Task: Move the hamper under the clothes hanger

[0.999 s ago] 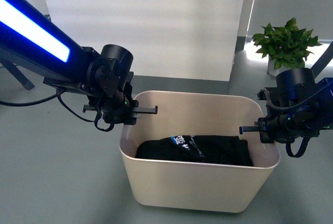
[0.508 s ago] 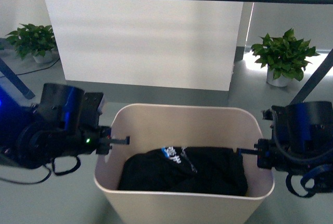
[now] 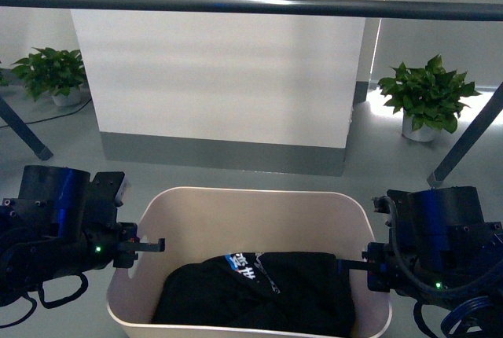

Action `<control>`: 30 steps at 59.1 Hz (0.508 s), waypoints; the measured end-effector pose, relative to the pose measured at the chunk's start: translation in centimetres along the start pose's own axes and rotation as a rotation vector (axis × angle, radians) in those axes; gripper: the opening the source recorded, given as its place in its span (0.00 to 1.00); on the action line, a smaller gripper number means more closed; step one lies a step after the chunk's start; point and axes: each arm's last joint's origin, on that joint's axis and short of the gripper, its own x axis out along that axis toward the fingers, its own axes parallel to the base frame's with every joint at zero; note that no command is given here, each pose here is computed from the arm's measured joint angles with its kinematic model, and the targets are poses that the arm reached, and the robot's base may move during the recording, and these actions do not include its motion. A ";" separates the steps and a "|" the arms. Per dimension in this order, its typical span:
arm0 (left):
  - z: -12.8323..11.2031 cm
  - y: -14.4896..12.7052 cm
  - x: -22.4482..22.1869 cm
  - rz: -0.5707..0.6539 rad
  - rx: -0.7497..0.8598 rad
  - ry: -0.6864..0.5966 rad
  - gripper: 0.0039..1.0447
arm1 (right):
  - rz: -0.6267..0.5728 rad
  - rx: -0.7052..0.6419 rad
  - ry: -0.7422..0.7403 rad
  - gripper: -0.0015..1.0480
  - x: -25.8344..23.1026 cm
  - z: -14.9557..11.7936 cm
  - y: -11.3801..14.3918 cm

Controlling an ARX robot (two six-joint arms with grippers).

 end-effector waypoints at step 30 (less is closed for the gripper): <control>-1.2 -0.5 2.2 0.025 0.040 0.012 0.04 | -0.024 0.017 0.030 0.03 1.9 -1.7 -0.3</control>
